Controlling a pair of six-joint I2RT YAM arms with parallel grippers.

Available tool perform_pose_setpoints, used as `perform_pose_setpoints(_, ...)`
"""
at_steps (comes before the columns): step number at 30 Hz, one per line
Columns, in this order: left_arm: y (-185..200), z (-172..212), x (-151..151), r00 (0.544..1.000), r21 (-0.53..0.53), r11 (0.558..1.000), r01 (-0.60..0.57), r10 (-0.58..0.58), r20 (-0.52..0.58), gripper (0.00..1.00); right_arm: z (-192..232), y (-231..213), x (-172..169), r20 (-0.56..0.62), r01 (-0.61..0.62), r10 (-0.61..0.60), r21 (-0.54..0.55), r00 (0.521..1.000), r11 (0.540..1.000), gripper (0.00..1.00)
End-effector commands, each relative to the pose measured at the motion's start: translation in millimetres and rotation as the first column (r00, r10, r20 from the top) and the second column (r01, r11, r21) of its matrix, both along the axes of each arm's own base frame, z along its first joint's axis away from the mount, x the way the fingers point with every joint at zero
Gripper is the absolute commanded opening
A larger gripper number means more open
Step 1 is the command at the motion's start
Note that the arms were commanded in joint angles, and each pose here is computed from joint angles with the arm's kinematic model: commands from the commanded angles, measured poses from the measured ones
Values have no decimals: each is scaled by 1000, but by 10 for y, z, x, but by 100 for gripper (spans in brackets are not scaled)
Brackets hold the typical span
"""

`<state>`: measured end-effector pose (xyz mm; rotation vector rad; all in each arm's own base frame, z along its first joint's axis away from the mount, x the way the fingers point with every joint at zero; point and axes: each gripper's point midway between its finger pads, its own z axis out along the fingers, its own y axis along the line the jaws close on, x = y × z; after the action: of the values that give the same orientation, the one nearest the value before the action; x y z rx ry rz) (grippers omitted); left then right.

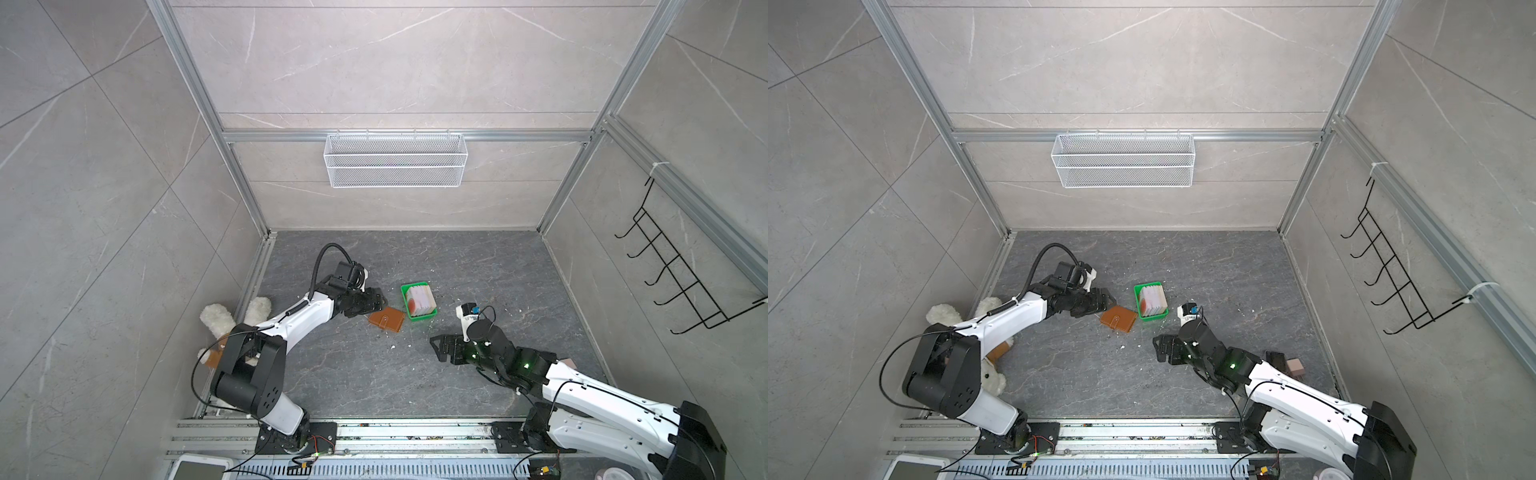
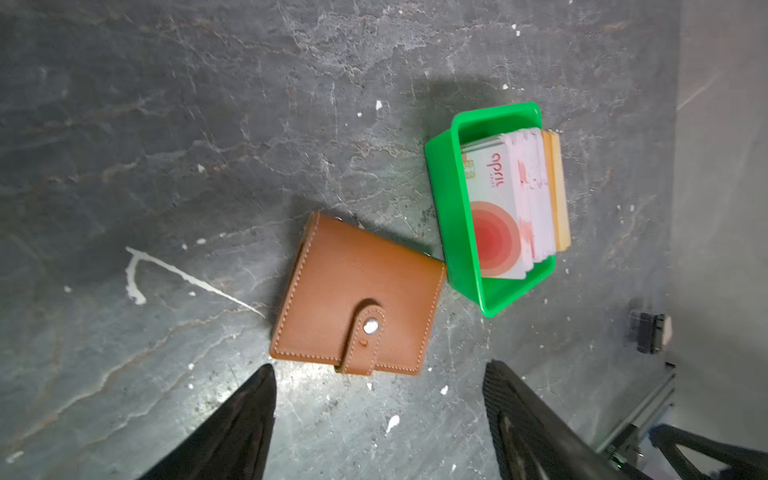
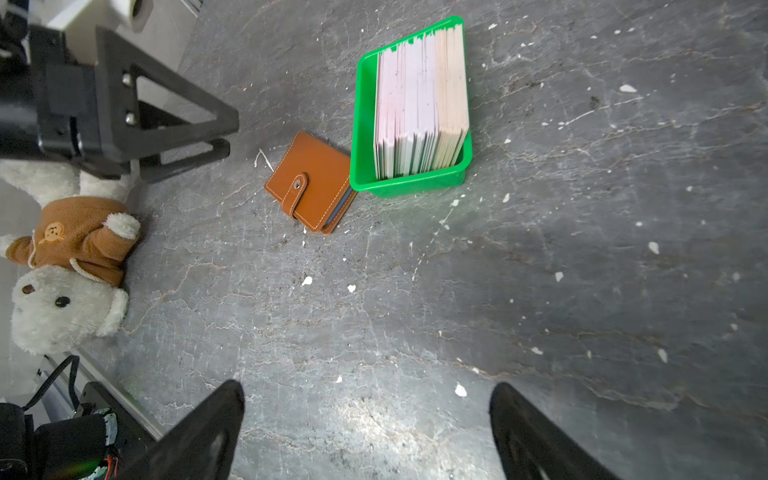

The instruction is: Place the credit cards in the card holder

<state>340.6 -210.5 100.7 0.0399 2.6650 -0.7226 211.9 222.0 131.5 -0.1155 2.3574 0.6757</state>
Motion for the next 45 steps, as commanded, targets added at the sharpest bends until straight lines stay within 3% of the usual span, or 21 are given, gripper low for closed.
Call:
perform_pose_setpoints(1,89,-99,80,999,125,992,34,-31,-21,76,76,6,38,34,50,-49,-23,998,999,93)
perform_pose_setpoints(5,25,-201,220,999,157,987,40,-34,-39,66,102,35,-5,48,41,-38,-61,998,997,93)
perform_pose_setpoints(11,-91,-347,354,997,201,978,61,-52,-49,61,68,17,-48,49,41,-36,-113,998,993,94)
perform_pose_setpoints(22,23,-615,497,995,341,939,48,-15,-98,56,52,-34,-69,53,59,-51,-153,997,987,94)
perform_pose_setpoints(34,16,-756,459,990,401,912,81,-28,-136,52,64,-89,-76,60,77,-67,-173,996,982,94)
perform_pose_setpoints(45,58,-733,187,986,451,886,108,-37,-163,48,48,-115,-91,59,77,-67,-189,996,979,94)
